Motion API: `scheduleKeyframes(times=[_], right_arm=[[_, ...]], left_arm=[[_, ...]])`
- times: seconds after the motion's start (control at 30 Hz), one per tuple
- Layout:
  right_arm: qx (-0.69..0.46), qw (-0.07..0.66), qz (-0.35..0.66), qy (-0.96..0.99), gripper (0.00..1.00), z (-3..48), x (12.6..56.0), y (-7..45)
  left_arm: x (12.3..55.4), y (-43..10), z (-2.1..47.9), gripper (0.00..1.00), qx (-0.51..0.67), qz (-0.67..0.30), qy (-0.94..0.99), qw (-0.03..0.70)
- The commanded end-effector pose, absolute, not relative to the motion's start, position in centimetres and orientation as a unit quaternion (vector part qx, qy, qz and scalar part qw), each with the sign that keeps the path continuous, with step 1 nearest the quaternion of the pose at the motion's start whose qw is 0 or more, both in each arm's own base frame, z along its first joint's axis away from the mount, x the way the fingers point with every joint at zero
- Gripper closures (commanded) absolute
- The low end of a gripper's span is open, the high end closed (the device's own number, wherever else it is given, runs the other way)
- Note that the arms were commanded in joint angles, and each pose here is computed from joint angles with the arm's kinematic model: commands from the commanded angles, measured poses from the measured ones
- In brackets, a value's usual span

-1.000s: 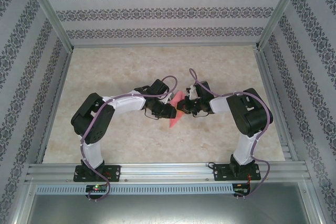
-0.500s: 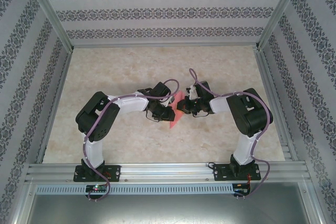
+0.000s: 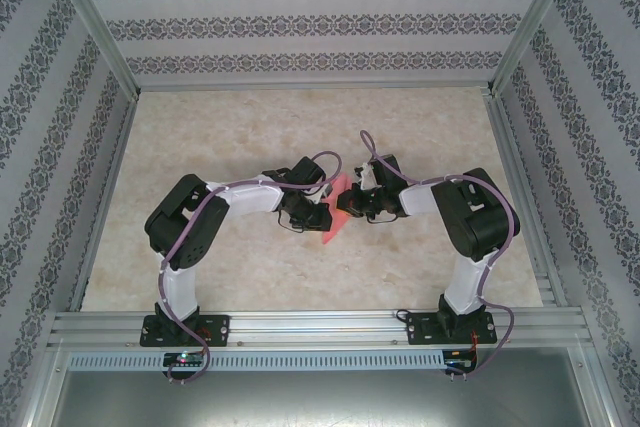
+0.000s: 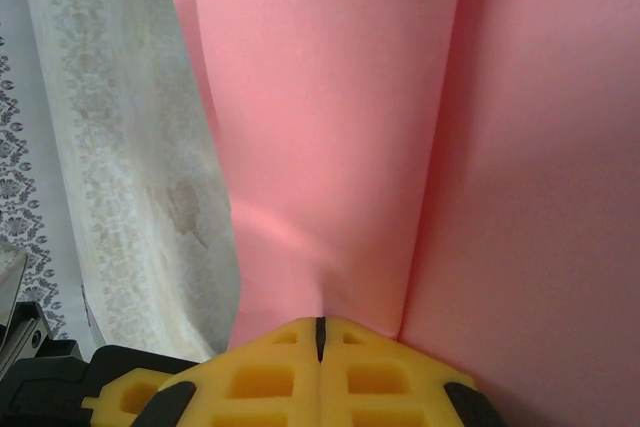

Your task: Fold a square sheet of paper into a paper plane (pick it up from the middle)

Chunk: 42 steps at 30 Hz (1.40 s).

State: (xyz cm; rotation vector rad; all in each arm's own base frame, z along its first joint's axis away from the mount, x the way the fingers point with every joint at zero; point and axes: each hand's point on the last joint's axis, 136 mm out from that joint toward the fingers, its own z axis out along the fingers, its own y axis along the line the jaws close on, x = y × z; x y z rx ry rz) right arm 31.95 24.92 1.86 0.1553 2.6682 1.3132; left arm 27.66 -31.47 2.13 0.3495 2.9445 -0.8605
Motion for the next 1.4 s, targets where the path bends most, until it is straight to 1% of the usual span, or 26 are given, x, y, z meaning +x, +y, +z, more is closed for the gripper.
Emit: scheduleKeyframes(times=[0.0,0.2,0.53,0.63,0.97,1.17,1.37], right_arm=[[0.054,0.054,0.409,0.909,0.95,-0.3,30.3,24.1],[0.052,0.053,0.408,0.91,0.95,-0.4,30.1,24.1],[0.051,0.051,0.408,0.91,0.95,-0.5,30.1,24.1],[0.051,0.051,0.409,0.91,0.95,-0.5,30.0,24.1],[0.051,0.05,0.408,0.91,0.95,-0.6,30.0,24.1],[0.052,0.049,0.407,0.911,0.95,-0.8,29.9,24.0],[0.053,0.048,0.405,0.912,0.95,-0.9,29.8,23.9]], left_arm=[[26.4,-31.6,1.1,0.8,0.126,-0.271,0.954,0.008],[27.3,-31.8,4.0,0.75,0.13,-0.277,0.951,0.036],[27.8,-32.0,5.4,0.74,0.124,-0.29,0.948,0.048],[27.8,-32.1,5.3,0.76,0.123,-0.292,0.947,0.045],[27.1,-32.3,3.8,0.97,0.119,-0.299,0.947,0.021],[26.6,-32.4,2.5,0.99,0.115,-0.3,0.947,0.005],[26.5,-31.5,1.4,0.99,0.112,-0.275,0.955,0.0]])
